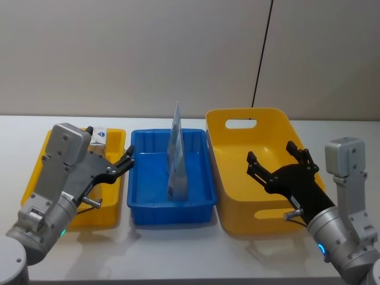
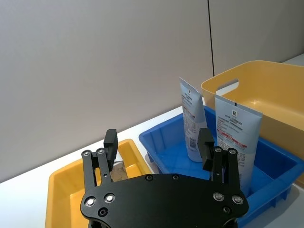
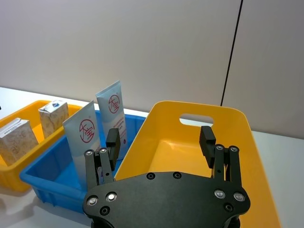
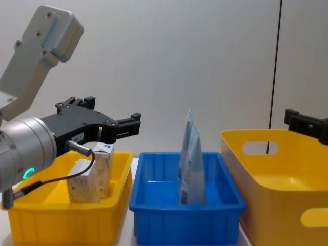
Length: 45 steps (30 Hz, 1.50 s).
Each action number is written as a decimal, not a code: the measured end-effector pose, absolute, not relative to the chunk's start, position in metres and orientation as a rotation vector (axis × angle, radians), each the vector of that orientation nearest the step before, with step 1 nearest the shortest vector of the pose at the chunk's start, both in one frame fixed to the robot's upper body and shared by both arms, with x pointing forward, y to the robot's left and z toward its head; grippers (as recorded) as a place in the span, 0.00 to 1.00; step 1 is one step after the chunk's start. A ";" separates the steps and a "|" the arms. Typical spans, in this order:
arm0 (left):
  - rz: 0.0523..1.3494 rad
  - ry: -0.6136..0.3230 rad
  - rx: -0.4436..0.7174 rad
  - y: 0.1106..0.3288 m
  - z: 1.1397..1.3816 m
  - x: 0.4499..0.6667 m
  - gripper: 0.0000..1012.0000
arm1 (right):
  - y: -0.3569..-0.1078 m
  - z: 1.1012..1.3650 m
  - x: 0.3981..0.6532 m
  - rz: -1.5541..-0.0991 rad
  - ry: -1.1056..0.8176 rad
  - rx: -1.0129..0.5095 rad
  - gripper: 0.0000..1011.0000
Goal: Bimanual collaborative sorting of washing and personal care products
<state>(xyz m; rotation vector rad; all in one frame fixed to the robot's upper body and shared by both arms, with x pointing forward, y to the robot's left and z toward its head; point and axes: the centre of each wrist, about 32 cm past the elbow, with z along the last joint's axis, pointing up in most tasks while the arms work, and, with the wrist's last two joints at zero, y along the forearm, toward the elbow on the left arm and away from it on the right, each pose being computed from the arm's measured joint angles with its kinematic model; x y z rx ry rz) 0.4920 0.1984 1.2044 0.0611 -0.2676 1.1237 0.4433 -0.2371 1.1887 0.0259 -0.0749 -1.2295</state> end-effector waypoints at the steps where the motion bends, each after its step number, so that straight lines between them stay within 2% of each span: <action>1: 1.124 -0.268 0.061 0.198 1.204 0.492 0.99 | -0.237 1.189 0.443 -1.229 -0.075 0.026 0.99; 34: 1.124 -0.266 0.061 0.198 1.204 0.492 0.99 | -0.237 1.189 0.443 -1.229 -0.075 0.026 0.99; 45: 1.141 -0.200 0.117 0.198 1.208 0.491 0.99 | -0.237 1.189 0.443 -1.229 -0.075 0.026 0.99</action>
